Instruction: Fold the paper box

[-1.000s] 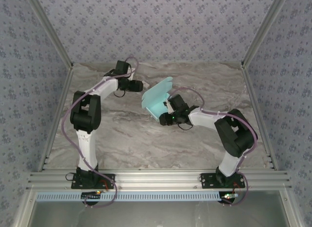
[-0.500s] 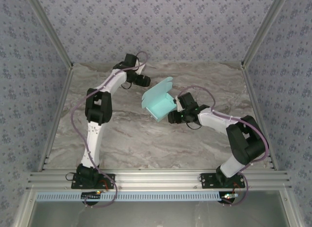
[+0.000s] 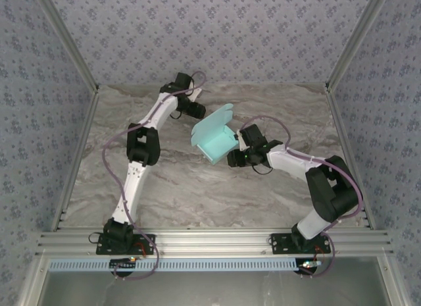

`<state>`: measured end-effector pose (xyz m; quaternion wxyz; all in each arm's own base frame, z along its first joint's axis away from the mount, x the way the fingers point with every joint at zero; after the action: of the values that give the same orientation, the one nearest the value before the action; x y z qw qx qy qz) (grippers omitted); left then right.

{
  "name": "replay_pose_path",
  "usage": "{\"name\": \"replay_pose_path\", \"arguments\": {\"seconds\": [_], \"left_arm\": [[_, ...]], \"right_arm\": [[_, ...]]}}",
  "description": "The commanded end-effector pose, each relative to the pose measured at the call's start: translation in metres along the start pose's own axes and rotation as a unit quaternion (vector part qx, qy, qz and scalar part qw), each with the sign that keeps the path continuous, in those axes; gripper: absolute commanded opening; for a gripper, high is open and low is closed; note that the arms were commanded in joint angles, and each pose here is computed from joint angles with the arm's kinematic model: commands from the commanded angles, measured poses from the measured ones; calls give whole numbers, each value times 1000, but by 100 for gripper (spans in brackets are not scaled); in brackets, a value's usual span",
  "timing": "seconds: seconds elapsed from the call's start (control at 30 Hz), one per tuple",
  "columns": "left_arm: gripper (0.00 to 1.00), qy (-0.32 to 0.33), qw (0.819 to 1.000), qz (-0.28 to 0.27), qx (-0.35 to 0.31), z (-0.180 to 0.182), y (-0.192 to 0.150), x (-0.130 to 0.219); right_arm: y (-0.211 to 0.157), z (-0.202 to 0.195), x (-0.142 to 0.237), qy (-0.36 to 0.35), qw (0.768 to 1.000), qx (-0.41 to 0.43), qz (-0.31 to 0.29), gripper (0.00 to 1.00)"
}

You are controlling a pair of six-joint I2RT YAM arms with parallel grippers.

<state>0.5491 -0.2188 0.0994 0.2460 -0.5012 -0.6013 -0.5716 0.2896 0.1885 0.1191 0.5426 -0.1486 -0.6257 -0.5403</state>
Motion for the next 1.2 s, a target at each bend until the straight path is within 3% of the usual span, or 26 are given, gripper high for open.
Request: {"name": "replay_pose_path", "arguments": {"seconds": [0.0,0.33,0.6,0.93,1.17], "left_arm": [[73,7,1000,11,-12,0,-2,0],[59,25,999,30,-5,4,-9,0],[52,43,999,15,19,5,-3,27],[54,61,993,-47,88,34,-4,96],[55,59,980,-123,143,47,-36,176]], "right_arm": [[1,1,0,-3,1000,7,8,49],[-3,-1,3,-7,1000,7,6,49],[-2,0,3,-4,1000,7,6,50],[6,-1,21,-12,1000,15,-12,50],[15,-2,39,-15,999,23,-29,51]]}}
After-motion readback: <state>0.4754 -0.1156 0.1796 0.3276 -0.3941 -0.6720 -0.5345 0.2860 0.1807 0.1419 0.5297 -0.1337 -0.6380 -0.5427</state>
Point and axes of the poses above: each hand's point on the last joint's axis, 136 mm out from that joint toward the fingers, its own x axis back along the fingers, its own z axis along the line the jaws close on, y = z × x, the point moved 7 cm from there along x, back along the fingers, and after that the axes turned 15 degrees about x, right-handed, at the moved point
